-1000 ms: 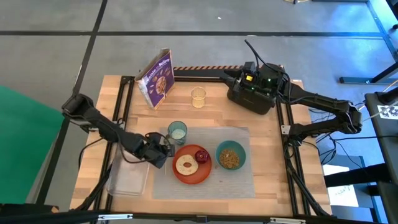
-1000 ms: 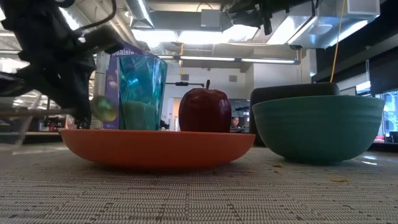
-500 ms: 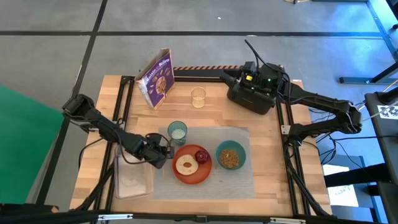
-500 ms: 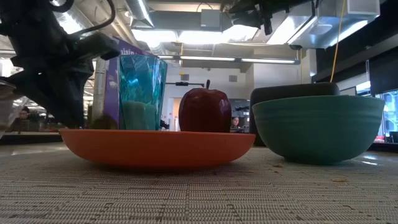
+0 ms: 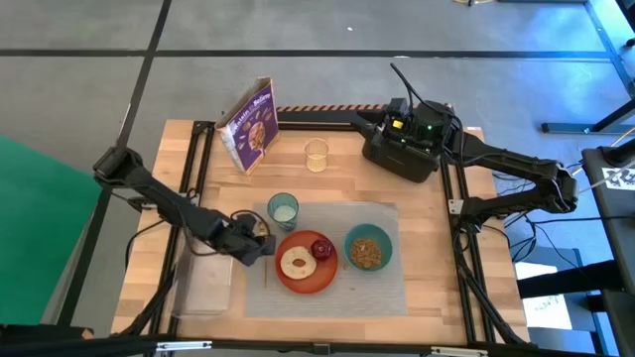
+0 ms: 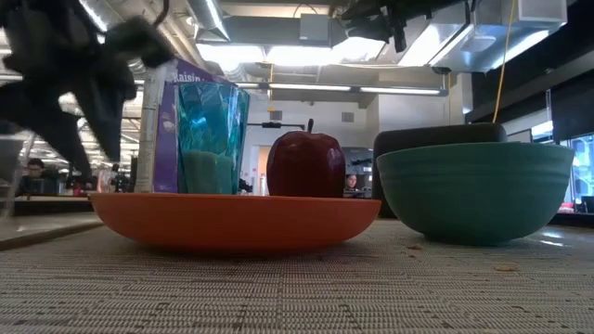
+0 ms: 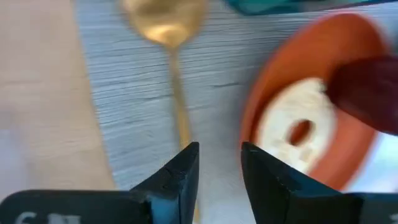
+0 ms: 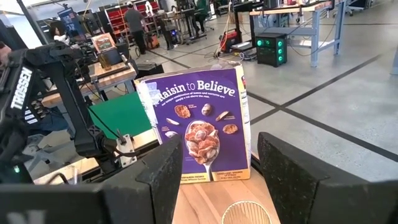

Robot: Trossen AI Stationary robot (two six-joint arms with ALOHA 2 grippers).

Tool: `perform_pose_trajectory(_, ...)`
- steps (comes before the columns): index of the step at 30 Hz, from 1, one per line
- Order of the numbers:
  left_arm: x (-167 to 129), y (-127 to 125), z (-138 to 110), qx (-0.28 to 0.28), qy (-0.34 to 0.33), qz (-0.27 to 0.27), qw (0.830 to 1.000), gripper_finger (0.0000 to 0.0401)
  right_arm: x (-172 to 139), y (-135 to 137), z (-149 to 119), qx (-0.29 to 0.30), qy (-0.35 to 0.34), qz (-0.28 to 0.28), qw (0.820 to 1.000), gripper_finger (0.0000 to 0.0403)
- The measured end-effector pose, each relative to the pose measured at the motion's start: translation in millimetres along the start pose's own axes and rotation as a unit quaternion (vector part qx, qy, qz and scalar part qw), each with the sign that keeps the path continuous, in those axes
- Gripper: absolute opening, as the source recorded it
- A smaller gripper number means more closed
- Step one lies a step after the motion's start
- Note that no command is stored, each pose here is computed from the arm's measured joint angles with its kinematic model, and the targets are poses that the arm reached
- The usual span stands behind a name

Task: Arrange a breakfast setting
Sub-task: Return to Home Position

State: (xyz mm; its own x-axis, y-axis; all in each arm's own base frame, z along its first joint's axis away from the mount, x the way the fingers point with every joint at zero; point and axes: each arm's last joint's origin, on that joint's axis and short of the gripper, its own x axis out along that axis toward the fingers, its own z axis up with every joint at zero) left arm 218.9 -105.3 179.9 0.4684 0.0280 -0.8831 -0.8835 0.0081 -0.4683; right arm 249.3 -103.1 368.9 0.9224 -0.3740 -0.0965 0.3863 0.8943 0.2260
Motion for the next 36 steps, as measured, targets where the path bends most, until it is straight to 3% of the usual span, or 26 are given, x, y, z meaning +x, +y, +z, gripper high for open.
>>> perform_pose_trajectory(6, -37, -13, 6, 0.028, -0.008, -0.072, 0.997, 0.0113, 0, 0, 0, 0.001, 0.0, 0.0, 1.0, 0.0198)
perform_pose_trajectory(14, -77, -8, 21, 0.049, -0.052, -0.054, 0.996, 0.0112, 0, 0, 0, 0.001, 0.002, 0.001, 1.0, 0.0198)
perform_pose_trajectory(21, -98, -12, 34, 0.081, -0.121, -0.098, 0.984, 0.0112, 0, 0, -6, 0.006, 0.037, 0.016, 0.999, 0.0198)
perform_pose_trajectory(28, -127, -39, 54, 0.173, -0.202, -0.133, 0.955, 0.0112, 5, -10, -39, 0.055, 0.181, -0.032, 0.981, 0.0198)
perform_pose_trajectory(36, -169, -73, 79, 0.265, -0.259, -0.179, 0.912, 0.0112, -5, -17, -39, 0.066, 0.234, -0.096, 0.965, 0.0198)
